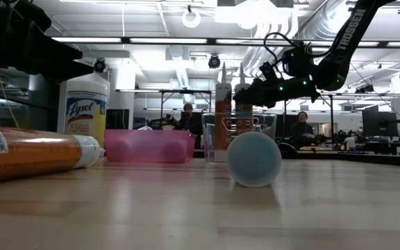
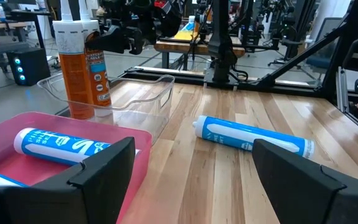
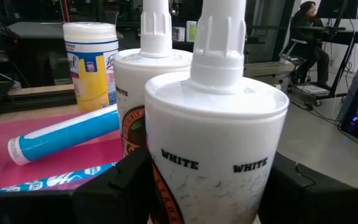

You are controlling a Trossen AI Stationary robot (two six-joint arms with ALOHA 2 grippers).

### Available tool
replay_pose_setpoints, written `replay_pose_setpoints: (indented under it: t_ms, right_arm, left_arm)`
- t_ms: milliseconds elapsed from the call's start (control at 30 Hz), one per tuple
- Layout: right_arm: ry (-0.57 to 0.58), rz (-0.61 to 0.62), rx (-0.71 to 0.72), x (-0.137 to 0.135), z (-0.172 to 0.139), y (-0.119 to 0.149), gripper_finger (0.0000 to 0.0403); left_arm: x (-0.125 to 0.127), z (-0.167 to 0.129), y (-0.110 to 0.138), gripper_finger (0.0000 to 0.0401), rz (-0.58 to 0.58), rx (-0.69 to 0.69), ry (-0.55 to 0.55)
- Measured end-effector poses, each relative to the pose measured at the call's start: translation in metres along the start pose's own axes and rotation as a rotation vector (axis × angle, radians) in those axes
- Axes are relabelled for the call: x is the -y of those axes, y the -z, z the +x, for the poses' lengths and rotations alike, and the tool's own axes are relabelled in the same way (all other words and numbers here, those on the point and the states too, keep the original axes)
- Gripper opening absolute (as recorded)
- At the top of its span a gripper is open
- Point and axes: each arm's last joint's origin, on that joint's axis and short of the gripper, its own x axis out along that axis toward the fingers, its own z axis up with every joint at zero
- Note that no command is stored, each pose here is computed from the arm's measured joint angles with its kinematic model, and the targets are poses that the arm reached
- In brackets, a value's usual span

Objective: Sort silicone sealant tubes
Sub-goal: Put the orange silicone sealant into the transparent bin

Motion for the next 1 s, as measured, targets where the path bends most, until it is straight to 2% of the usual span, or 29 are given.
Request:
replay_pose_setpoints:
  t_ms: [133, 300, 367, 767, 1000]
  right_arm:
    - [0.001, 0.003, -0.001, -0.0002, 0.0001, 0.0002, 0.0208]
    - [0.032, 0.076, -0.040, 0.0001, 0.0000, 0.0064, 0.0269]
    - [0.042, 0.073, -0.033, 0.0004, 0.0000, 0.0054, 0.0281]
    - [0.027, 0.061, -0.016, -0.0048, 0.0020, 0.0024, 0.0290]
    - [0.057, 0.046, -0.015, -0.0041, 0.0011, -0.0002, 0.0290]
  left_arm:
    - [0.0000, 0.0000, 0.0000, 0.0319, 0.000, 0.000, 0.000]
    - [0.0000, 0.0000, 0.0001, 0.0319, 0.000, 0.000, 0.000]
    - [0.0000, 0.0000, 0.0000, 0.0319, 0.000, 0.000, 0.000]
    - [0.0000, 0.0000, 0.0001, 0.0319, 0.000, 0.000, 0.000]
    - [0.0000, 0.0000, 0.0000, 0.0319, 0.000, 0.000, 0.000]
